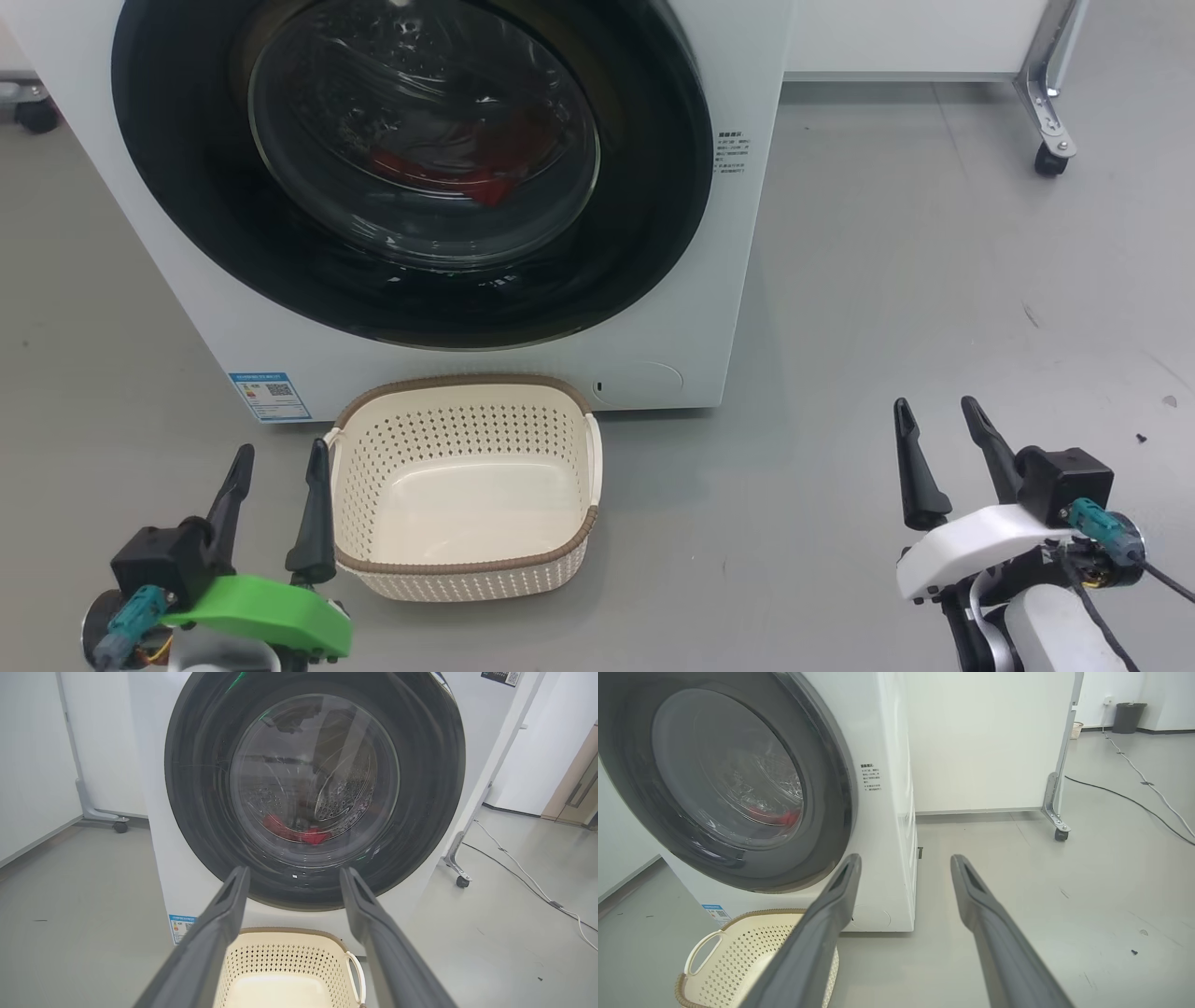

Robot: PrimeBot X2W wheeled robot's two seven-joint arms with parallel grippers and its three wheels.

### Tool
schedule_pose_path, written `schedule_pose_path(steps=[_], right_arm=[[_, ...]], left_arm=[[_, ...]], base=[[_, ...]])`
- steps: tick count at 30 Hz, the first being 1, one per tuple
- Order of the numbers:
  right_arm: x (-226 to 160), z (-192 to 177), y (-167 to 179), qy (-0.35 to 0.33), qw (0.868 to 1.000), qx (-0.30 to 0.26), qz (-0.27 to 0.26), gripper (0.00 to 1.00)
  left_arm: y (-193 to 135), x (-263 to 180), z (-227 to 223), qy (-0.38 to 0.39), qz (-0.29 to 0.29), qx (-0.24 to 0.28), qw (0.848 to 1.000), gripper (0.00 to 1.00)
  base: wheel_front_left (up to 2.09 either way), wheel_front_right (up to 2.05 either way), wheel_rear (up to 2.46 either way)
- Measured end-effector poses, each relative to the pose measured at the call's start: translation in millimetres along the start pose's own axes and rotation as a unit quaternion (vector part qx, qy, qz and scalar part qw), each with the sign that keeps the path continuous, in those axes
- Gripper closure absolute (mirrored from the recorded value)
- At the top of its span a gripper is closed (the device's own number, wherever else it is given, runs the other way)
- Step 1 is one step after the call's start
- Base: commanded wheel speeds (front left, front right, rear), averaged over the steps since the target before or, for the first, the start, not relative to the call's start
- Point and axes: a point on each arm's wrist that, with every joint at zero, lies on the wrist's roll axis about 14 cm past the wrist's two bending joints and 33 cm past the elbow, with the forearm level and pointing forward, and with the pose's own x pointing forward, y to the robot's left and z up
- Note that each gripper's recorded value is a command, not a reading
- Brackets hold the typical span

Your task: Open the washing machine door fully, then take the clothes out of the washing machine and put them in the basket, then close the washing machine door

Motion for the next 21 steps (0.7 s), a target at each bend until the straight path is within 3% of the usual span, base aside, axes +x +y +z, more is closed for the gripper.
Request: schedule_pose_path(steps=[12,21], right_arm=[[-0.7,-3.6,11.6,-0.005,0.997,-0.074,0.023,0.0],[0.2,-3.9,11.1,-0.007,0.998,-0.064,0.015,0.0]], left_arm=[[-11.0,-2.3,-7.4,0.0,-0.021,0.061,0.998,0.0],[-7.8,-3.1,-12.7,0.006,-0.009,0.059,0.998,0.0]], base=[[0.0,0.0,0.0],[0.0,0.0,0.0]])
